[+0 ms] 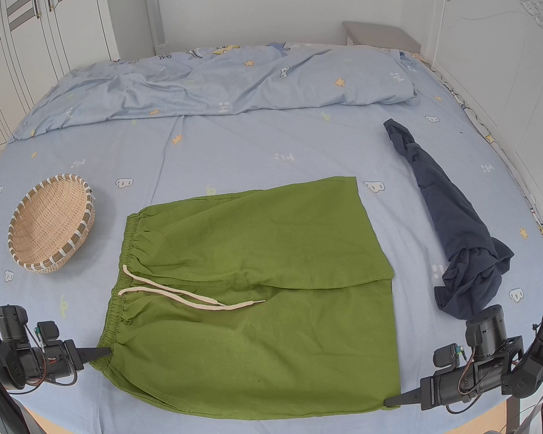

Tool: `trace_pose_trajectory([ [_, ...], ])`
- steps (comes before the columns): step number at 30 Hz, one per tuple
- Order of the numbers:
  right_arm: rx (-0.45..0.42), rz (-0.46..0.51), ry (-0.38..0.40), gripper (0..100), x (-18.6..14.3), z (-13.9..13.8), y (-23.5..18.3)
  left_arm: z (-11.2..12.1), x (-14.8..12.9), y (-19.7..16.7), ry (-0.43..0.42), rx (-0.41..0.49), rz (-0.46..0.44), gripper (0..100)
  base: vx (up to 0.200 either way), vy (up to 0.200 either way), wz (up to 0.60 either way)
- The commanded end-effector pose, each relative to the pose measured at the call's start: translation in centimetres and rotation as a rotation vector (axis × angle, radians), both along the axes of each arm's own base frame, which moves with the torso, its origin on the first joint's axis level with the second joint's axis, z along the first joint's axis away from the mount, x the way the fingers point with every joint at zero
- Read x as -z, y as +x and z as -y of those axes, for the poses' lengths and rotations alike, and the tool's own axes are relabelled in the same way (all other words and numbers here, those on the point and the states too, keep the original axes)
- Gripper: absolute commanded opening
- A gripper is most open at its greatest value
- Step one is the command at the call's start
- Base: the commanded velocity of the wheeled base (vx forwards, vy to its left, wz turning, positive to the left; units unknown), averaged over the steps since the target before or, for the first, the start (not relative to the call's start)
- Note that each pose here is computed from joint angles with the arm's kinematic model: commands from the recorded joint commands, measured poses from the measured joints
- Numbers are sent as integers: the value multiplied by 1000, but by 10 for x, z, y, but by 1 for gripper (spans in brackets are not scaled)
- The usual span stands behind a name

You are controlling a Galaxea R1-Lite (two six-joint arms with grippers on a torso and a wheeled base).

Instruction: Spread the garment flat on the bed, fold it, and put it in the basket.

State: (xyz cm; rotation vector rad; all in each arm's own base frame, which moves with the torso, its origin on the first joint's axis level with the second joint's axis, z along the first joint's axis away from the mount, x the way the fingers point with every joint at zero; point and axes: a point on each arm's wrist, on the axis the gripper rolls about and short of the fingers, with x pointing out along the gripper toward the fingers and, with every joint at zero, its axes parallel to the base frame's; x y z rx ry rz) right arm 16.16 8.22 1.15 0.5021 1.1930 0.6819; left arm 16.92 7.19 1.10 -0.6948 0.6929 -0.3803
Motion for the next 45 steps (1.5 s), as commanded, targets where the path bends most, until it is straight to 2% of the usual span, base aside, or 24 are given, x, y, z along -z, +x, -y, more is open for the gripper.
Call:
trace_pose_trajectory([
  [1,27,6,6,0,0,8,-6,2,1,-4,-8,-2,-14,0,0,0,0],
  [7,41,35,17,0,-2,9,-3,4,0,-4,-10,6,-14,0,0,0,0],
  [11,56,106,44,0,-14,9,2,5,-10,-4,-19,-14,11,0,0,0,0],
  [12,64,148,64,0,-22,7,8,10,-22,1,-50,-22,25,0,0,0,0],
  [15,71,188,81,0,-35,4,18,18,-47,11,-125,-47,50,0,0,0,0],
  [17,71,188,81,0,-35,4,18,18,-47,11,-125,-47,50,0,0,0,0],
  [18,90,225,91,0,-57,2,35,24,-64,21,-152,-53,74,0,0,0,0],
  [22,114,269,92,0,-96,-2,55,29,-76,30,-136,-57,74,0,0,0,0],
  [24,129,296,94,0,-125,-3,71,30,-91,41,-117,-72,63,0,0,0,0],
  [29,151,346,104,0,-168,-4,96,28,-132,54,-116,-97,13,0,0,0,0],
  [33,162,377,112,0,-191,-5,113,26,-154,65,-122,-95,-20,0,0,0,0],
  [35,166,380,113,0,-199,-7,123,25,-162,70,-122,-90,-8,0,0,0,0],
  [40,176,389,109,0,-214,-7,141,22,-173,91,-126,-83,12,0,0,0,0],
  [45,197,407,111,0,-225,-4,156,21,-182,112,-147,-83,-27,0,0,0,0],
])
